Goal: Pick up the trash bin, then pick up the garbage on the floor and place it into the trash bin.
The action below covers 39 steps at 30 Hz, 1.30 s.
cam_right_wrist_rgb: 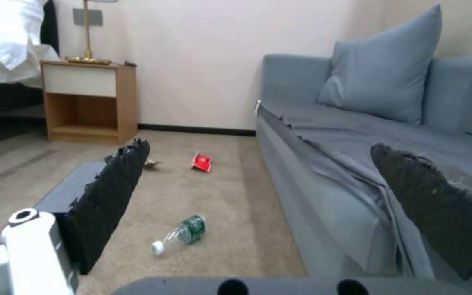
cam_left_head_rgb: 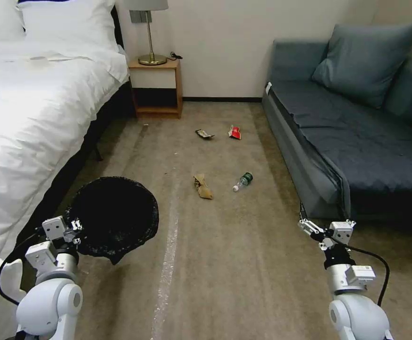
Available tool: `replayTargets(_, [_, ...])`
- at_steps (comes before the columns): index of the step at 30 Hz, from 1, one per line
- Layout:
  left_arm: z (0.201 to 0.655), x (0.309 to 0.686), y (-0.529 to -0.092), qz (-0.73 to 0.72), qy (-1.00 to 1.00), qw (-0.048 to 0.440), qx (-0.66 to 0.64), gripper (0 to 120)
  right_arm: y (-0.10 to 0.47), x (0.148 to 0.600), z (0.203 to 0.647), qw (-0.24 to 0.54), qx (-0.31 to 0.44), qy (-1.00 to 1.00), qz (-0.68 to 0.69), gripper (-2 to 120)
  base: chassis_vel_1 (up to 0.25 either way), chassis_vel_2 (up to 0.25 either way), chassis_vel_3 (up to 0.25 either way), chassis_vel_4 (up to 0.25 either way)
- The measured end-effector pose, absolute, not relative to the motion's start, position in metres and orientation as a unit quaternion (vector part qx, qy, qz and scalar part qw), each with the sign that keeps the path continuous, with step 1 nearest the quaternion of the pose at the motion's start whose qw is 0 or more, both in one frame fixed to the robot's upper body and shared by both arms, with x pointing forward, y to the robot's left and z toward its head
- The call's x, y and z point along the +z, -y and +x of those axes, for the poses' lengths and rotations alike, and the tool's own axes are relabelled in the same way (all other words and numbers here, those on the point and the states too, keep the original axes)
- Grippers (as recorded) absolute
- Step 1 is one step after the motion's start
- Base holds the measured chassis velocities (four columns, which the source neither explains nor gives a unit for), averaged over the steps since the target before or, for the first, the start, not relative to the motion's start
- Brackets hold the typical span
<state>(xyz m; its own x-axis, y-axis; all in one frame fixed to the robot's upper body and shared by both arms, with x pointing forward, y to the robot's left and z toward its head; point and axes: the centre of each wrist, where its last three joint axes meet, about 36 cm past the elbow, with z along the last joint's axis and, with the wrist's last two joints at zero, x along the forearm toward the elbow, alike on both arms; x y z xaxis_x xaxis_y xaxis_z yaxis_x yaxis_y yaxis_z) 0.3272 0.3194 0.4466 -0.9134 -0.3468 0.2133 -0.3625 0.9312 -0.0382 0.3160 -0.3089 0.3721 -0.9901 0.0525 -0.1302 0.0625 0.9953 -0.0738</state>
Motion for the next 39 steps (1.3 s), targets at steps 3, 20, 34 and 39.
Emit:
replayTargets(3, [0.3275, 0.4472, -0.3189, 0.181, 0.978, 0.101, 0.038, 4, 0.3114, 0.3711, 0.3151, 0.064, -0.040, -0.997, 0.031, 100, 0.000, 0.000, 0.000, 0.000])
replayTargets(20, [0.3272, 0.4463, -0.3185, 0.182, 0.978, 0.099, 0.035, 4, 0.3154, 0.3709, 0.3130, 0.069, -0.042, -0.996, 0.028, 100, -0.050, 0.052, 0.048, -0.049])
replayTargets(34, [0.3266, 0.4454, -0.3190, 0.183, 0.978, 0.098, 0.035, 4, 0.3171, 0.3712, 0.3124, 0.070, -0.044, -0.996, 0.026, 100, -0.059, 0.060, 0.065, -0.064])
replayTargets(39, [0.3253, 0.4442, -0.3191, 0.182, 0.978, 0.099, 0.035, 4, 0.3177, 0.3680, 0.3111, 0.068, -0.044, -0.996, 0.025, 100, -0.076, 0.062, 0.076, -0.069])
